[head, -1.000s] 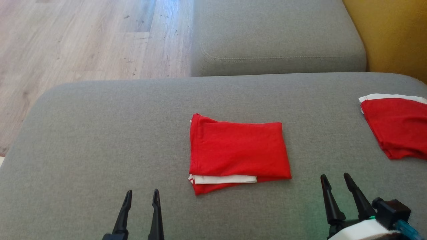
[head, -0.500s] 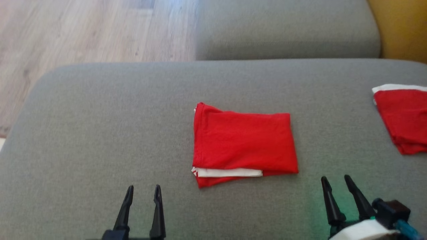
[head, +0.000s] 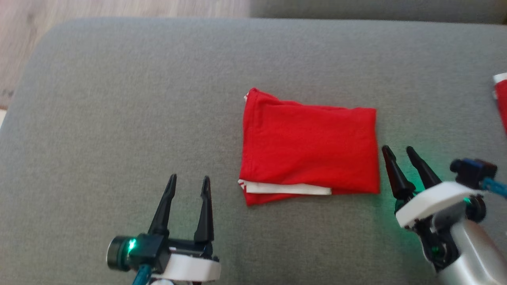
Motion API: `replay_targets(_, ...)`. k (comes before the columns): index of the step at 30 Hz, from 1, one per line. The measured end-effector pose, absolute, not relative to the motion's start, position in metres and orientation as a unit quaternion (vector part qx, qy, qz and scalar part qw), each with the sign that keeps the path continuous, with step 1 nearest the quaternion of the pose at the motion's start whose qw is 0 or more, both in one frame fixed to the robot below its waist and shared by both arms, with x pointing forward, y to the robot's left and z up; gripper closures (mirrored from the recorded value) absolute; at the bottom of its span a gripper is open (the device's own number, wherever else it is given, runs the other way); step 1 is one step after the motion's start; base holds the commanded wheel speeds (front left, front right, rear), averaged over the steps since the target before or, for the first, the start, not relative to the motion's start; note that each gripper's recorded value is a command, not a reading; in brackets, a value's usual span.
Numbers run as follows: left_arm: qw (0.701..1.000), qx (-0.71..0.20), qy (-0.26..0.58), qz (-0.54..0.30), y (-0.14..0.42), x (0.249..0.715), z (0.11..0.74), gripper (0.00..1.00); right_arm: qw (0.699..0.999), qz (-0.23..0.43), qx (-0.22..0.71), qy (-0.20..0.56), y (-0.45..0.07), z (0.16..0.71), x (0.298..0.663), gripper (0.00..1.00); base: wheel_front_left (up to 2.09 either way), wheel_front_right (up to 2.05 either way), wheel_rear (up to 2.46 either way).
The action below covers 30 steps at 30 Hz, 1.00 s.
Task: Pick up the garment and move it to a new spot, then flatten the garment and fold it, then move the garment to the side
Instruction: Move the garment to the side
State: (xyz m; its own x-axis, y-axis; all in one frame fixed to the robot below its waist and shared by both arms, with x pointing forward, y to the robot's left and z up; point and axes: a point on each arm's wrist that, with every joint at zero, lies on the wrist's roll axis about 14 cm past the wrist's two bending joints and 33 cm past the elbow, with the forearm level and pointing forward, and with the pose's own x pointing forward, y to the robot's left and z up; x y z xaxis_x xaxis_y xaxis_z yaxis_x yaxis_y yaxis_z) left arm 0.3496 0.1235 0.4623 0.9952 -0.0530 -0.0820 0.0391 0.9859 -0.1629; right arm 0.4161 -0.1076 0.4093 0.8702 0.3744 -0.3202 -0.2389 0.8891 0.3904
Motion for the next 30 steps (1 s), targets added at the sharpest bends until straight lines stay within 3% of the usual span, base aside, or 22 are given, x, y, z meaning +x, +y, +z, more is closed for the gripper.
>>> replay_targets(11, 0.994, -0.082, 0.062, -0.020, 0.125, 0.360, 0.450, 0.00, 0.901, 0.188, 0.243, 0.305, -0.080, 0.376, 0.424, 0.03, 0.00, 0.00, 0.00)
replay_targets(15, 0.994, -0.086, 0.066, -0.018, 0.125, 0.361, 0.448, 0.00, 0.896, 0.200, 0.249, 0.309, -0.074, 0.378, 0.429, 1.00, 0.00, 0.00, 0.00)
replay_targets(23, 0.994, -0.086, 0.058, -0.027, 0.120, 0.368, 0.452, 0.00, 0.903, 0.201, 0.239, 0.293, -0.085, 0.388, 0.432, 1.00, 0.00, 0.00, 0.00)
replay_targets(30, 0.993, -0.087, 0.062, -0.052, 0.106, 0.380, 0.447, 0.00, 0.941, 0.152, 0.165, 0.253, -0.165, 0.409, 0.449, 1.00, 0.00, 0.00, 0.00)
